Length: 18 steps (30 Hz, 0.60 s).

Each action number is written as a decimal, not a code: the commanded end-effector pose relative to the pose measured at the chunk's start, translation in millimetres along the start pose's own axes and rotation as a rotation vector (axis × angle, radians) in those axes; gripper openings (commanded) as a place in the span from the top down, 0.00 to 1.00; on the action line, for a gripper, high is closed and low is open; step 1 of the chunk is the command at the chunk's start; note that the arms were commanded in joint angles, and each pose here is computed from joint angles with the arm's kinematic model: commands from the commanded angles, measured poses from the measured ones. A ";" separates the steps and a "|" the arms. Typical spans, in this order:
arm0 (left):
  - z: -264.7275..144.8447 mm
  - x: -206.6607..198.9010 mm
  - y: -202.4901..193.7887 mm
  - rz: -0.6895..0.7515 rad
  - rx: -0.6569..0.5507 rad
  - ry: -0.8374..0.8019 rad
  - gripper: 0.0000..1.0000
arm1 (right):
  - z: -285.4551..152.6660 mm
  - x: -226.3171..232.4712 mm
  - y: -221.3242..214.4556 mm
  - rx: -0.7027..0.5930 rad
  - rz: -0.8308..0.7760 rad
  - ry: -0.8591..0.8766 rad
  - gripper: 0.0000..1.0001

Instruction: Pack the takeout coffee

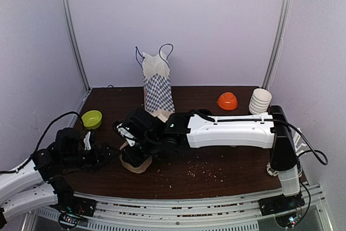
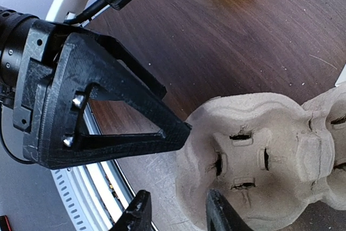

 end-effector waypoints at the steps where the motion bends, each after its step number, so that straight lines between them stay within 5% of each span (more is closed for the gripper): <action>1: 2.2 -4.1 1.7 0.036 -0.013 -0.039 0.04 | 8.4 -5.6 -4.2 0.048 -0.023 -0.066 0.66; 8: 2.3 -1.9 1.0 0.042 -0.012 -0.025 0.04 | 18.0 -4.7 -6.2 0.083 -0.042 -0.056 0.61; 18: 2.0 0.8 0.1 0.042 -0.015 -0.014 0.04 | 27.2 -5.1 -8.3 0.115 -0.053 -0.070 0.68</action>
Point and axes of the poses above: each gripper's point midway between its finger pads, its own z axis out along the fingers, its own x axis along the line the jaws close on, y = z × x, the point moved 9 cm from there along -z, back along the fingers, and after that the axes turned 2 degrees about -z, right-handed, at the moved point
